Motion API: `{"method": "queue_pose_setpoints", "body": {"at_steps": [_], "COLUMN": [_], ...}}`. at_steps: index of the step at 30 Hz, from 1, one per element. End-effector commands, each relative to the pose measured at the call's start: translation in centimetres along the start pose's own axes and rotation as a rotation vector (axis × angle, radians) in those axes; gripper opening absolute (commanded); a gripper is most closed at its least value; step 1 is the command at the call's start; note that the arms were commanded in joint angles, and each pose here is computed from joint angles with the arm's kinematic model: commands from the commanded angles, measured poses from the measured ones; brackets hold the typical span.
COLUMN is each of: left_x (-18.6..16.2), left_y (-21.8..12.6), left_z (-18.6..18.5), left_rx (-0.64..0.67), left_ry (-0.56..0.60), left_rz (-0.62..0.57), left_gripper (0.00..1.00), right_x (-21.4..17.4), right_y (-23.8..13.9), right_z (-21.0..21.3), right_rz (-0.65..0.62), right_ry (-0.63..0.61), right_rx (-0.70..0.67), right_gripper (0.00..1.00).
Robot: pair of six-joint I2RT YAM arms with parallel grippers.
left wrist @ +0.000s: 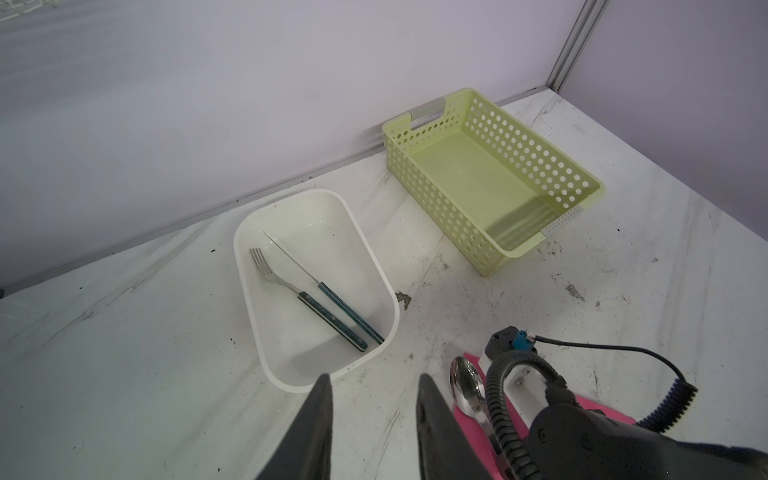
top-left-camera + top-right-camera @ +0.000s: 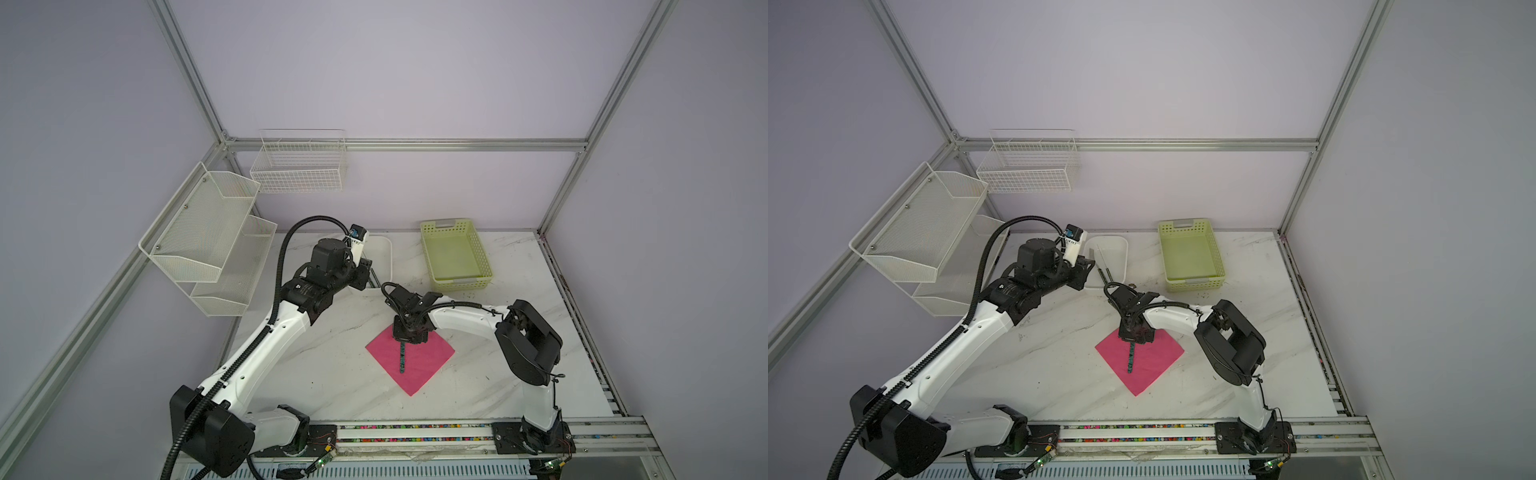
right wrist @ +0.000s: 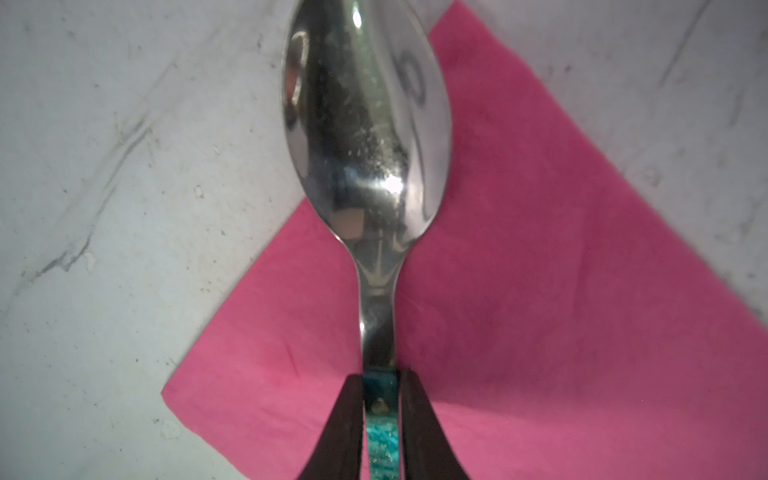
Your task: Place the utensils on the paper napkin and roll it up
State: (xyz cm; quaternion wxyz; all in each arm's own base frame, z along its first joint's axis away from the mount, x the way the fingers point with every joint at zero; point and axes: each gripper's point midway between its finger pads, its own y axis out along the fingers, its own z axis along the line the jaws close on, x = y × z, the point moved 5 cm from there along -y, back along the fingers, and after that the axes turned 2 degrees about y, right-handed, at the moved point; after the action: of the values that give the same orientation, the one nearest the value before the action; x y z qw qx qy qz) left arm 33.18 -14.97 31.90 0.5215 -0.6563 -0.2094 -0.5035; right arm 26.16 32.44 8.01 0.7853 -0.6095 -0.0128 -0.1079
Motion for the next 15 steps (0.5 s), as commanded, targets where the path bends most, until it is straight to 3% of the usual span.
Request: {"method": "queue_pose_setpoints", "body": {"at_steps": [1, 15], "left_x": [-0.13, -0.04], "left_y": [-0.57, -0.68], "left_z": [-0.07, -0.09], "left_rx": [0.006, 0.007], "left_ry": [0.023, 0.025], "left_rz": [-0.022, -0.025], "left_gripper": [0.34, 0.34], "right_x": [0.56, 1.27], "right_y": [-0.5, -0.85], "right_z": [-0.09, 0.1], "right_rz": [-0.024, -0.048], "right_ry": [0.022, 0.024], "right_rx": [-0.009, -0.006], "right_gripper": [0.19, 0.14]}}
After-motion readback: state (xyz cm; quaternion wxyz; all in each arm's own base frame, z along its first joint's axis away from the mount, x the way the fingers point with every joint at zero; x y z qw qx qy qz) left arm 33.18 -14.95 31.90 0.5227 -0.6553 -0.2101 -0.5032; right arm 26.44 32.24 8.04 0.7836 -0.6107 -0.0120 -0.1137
